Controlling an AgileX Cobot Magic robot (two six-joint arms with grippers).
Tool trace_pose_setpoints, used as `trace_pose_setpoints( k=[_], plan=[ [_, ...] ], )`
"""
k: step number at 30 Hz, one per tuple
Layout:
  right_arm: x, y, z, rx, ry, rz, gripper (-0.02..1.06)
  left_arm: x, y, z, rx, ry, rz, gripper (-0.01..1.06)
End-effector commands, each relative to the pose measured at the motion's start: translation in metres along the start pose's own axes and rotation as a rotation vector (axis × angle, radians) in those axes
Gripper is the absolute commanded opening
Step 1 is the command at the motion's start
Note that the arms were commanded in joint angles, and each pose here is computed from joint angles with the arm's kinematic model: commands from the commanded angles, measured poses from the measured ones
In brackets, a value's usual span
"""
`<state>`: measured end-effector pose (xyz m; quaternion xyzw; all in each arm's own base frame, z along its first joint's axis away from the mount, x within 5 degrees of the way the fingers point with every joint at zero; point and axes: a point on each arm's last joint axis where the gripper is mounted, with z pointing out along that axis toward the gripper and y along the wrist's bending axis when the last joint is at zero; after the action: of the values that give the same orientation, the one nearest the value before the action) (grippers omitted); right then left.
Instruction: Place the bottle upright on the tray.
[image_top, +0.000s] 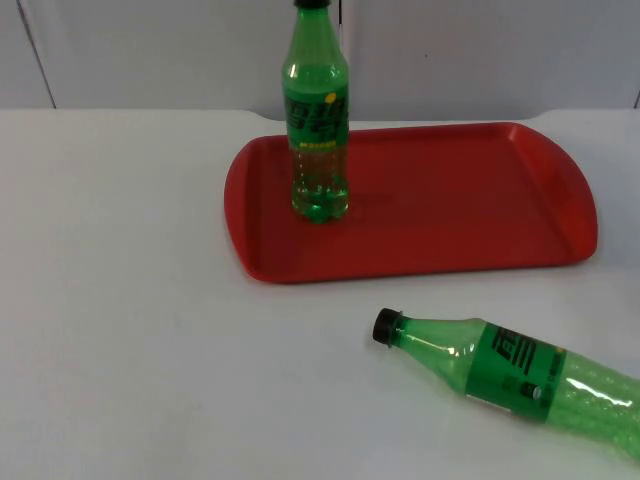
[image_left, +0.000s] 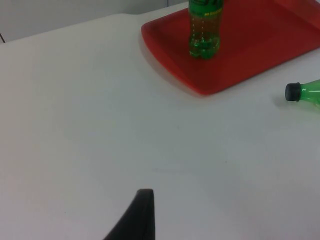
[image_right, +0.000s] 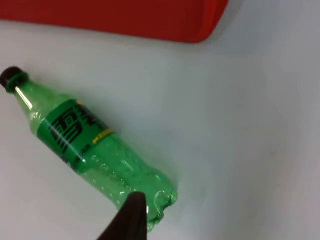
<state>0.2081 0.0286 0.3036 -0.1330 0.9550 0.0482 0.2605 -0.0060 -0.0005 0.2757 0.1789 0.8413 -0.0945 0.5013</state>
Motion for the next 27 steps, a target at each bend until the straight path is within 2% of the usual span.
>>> trace_pose_setpoints(
  k=[1,5,7,10,11,15,17,20,23,26,27],
  plan=[
    [-0.011,0.000,0.014,-0.028,0.036,-0.045,1.05,0.000,0.000,0.001,-0.004,-0.009,-0.009,1.05],
    [-0.022,0.004,0.037,-0.049,0.109,-0.103,1.05,0.000,0.000,0.001,-0.004,-0.009,-0.009,1.05],
    [-0.030,0.012,0.051,-0.073,0.138,-0.164,1.05,0.000,0.000,0.001,-0.004,-0.009,-0.009,1.05],
    [-0.040,0.031,0.073,-0.112,0.166,-0.254,1.05,0.000,0.000,0.001,-0.004,-0.009,-0.009,1.05],
    [-0.040,0.031,0.073,-0.112,0.166,-0.254,1.05,0.000,0.000,0.001,-0.004,-0.009,-0.009,1.05],
    [-0.051,0.058,0.097,-0.152,0.183,-0.338,1.05,0.000,0.000,0.001,-0.004,-0.009,-0.009,1.05],
    [-0.052,0.066,0.103,-0.165,0.195,-0.367,1.05,0.000,0.000,0.001,-0.004,-0.009,-0.009,1.05],
    [-0.054,0.086,0.118,-0.196,0.219,-0.455,1.05,0.000,0.000,0.001,-0.004,-0.009,-0.009,1.05],
    [-0.054,0.098,0.127,-0.208,0.230,-0.497,1.05,0.000,0.000,0.001,-0.004,-0.009,-0.009,1.05],
    [-0.054,0.117,0.140,-0.214,0.241,-0.606,1.05,0.000,0.000,0.001,-0.004,-0.009,-0.009,1.05],
    [-0.054,0.117,0.140,-0.214,0.241,-0.606,1.05,0.000,0.000,0.001,-0.004,-0.009,-0.009,1.05]
  ],
)
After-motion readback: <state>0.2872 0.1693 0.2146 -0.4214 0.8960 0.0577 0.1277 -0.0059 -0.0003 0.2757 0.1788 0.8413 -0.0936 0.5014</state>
